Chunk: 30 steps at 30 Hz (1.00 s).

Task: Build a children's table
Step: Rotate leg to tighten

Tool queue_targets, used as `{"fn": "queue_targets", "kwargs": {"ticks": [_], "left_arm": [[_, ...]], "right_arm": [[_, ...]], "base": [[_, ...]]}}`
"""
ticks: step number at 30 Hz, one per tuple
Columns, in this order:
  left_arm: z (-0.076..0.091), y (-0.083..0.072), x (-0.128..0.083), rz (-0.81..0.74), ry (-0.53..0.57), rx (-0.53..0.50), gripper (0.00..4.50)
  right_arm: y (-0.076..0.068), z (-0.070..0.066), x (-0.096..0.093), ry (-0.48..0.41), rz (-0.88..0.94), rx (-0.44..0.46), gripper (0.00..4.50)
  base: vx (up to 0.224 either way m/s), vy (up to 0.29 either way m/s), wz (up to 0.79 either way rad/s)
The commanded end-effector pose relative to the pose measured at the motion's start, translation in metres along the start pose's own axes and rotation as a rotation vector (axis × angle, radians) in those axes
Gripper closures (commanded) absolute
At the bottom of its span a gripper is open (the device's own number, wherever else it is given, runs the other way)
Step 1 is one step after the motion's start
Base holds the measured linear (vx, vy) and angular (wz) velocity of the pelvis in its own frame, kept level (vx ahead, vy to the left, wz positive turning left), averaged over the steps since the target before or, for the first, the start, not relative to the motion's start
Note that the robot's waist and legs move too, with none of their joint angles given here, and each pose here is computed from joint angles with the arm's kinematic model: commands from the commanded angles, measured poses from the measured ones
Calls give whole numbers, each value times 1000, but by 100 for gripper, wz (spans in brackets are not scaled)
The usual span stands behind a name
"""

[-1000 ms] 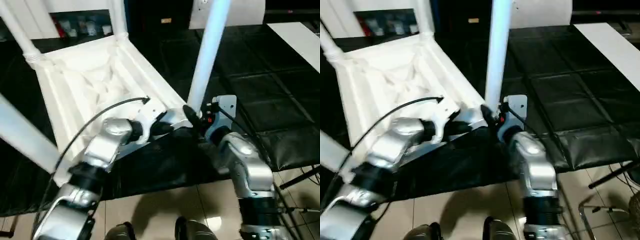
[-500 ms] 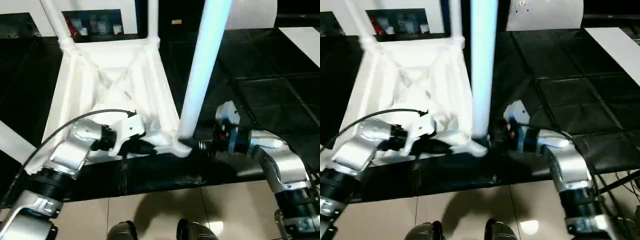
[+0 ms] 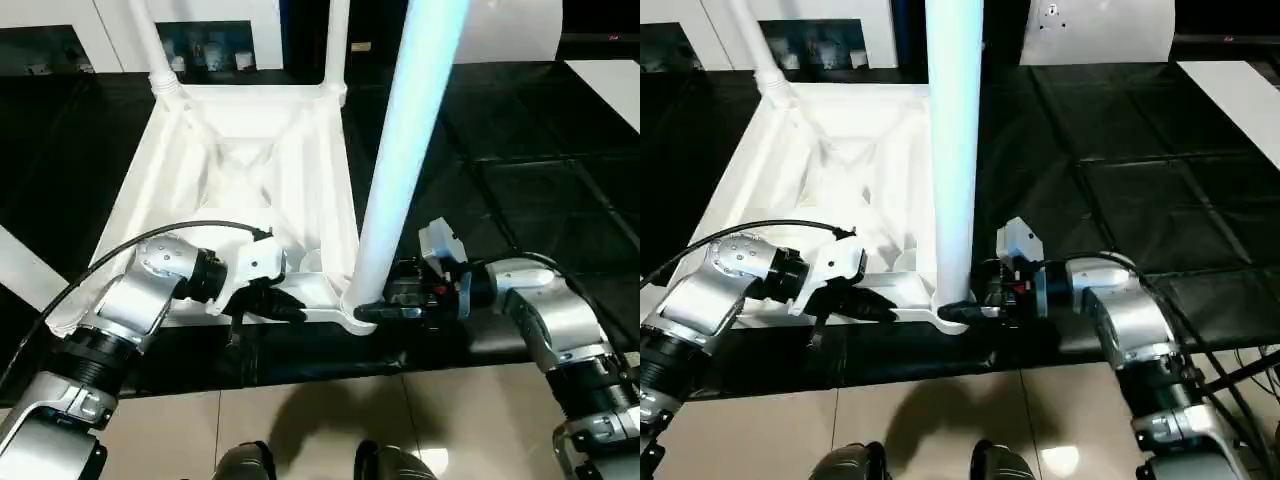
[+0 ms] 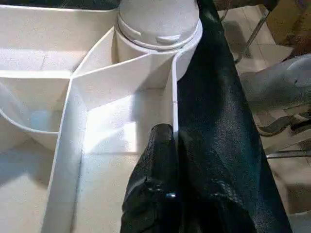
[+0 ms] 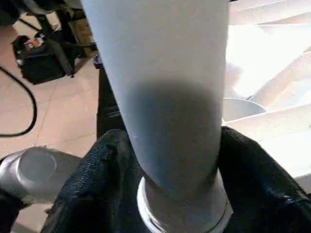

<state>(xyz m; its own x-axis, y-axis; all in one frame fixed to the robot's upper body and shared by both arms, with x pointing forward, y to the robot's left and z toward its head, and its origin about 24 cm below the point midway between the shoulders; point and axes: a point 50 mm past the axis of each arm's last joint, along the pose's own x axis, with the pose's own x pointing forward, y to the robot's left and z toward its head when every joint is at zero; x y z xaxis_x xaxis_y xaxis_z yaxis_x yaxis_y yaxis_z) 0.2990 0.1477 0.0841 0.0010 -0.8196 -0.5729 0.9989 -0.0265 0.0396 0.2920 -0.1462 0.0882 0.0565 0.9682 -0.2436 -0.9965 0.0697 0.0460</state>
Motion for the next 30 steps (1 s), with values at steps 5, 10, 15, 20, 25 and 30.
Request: {"fn": "queue_targets", "kwargs": {"ticks": [5,10,15,20,25,30], "left_arm": [[-5,-5,8,-79,39,4,450],[-5,-4,8,-76,37,2,450],[-3,-3,12,-53,-3,-31,450],[13,4,27,39,-113,-109,450],[32,15,46,135,-176,-183,450],[46,27,62,264,-170,-222,450]], "right_arm": [[4,-3,1,30,84,-9,231],[5,-4,1,31,99,-6,250],[11,-5,5,2,110,30,254],[21,-3,29,-96,-15,146,254],[12,2,60,-132,-265,252,254],[8,8,83,-175,-492,374,254]], "base": [[0,0,0],[0,0,0],[0,0,0],[0,0,0],[0,0,0],[0,0,0]]}}
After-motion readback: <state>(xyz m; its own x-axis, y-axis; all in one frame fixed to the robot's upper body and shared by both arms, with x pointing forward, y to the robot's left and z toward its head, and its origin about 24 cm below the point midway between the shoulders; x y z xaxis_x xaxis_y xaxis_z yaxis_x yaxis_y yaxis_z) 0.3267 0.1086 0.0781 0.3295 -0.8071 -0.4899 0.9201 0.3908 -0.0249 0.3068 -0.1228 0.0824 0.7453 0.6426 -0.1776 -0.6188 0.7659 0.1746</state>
